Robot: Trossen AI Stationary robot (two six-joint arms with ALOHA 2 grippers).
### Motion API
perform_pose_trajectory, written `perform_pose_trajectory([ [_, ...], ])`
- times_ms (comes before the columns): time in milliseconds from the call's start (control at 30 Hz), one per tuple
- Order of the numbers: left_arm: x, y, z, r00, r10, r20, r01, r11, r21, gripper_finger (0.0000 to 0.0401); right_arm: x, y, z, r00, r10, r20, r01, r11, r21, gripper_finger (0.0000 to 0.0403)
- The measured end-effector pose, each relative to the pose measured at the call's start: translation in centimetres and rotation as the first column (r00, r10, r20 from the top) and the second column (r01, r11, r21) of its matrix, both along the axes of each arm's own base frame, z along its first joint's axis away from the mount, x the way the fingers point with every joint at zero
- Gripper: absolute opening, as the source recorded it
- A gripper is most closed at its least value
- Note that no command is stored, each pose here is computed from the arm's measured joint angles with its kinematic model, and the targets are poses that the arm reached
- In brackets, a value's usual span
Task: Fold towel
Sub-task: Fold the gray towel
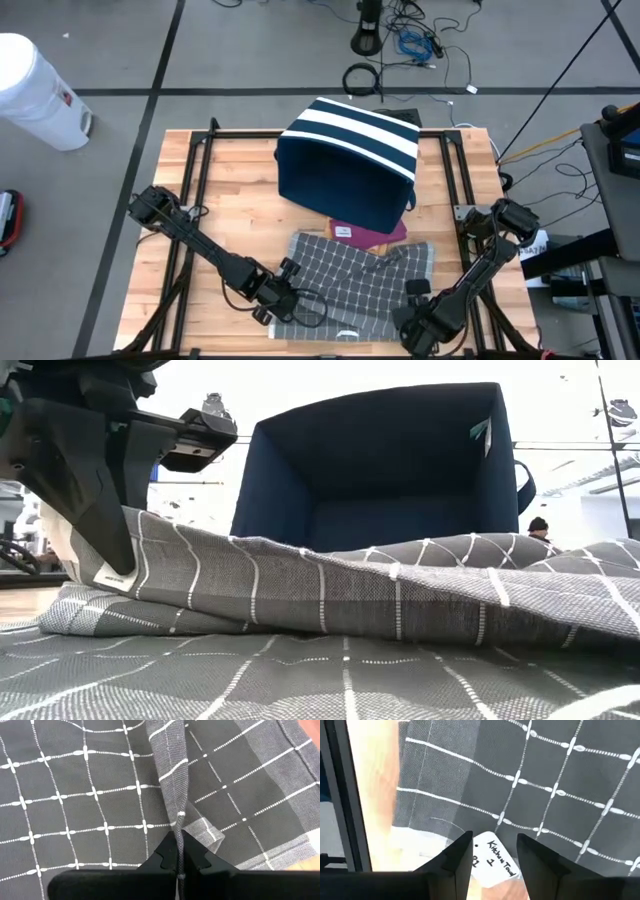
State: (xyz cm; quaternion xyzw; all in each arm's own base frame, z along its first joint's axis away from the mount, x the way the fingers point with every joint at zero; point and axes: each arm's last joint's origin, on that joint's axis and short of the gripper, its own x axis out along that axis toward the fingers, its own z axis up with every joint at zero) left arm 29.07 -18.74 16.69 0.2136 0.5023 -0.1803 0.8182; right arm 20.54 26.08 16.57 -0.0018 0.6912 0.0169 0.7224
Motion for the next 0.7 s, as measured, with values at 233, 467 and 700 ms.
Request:
perform_pose_trajectory([
  [233,0.0,0.0,0.0,1.000,0.000,-0.003,0.000,1.000,-0.006,0.0001,0.0,1.8,0.2,0.994,0.009,0.105,-0.020,0.995,0.101,0.0141],
  [467,0.1,0.1,0.0,1.000,0.003,-0.003,-0.003,1.000,-0.007,0.0001,1.0,2.7,0.3,0.971,0.022,0.240,-0.061,0.986,0.154,0.0141],
  [700,-0.1,-0.2,0.0,1.000,-0.005,-0.001,0.005,1.000,-0.004,0.0001,1.3,2.6,-1.6,0.982,0.017,0.187,-0.036,0.994,0.099,0.0141],
])
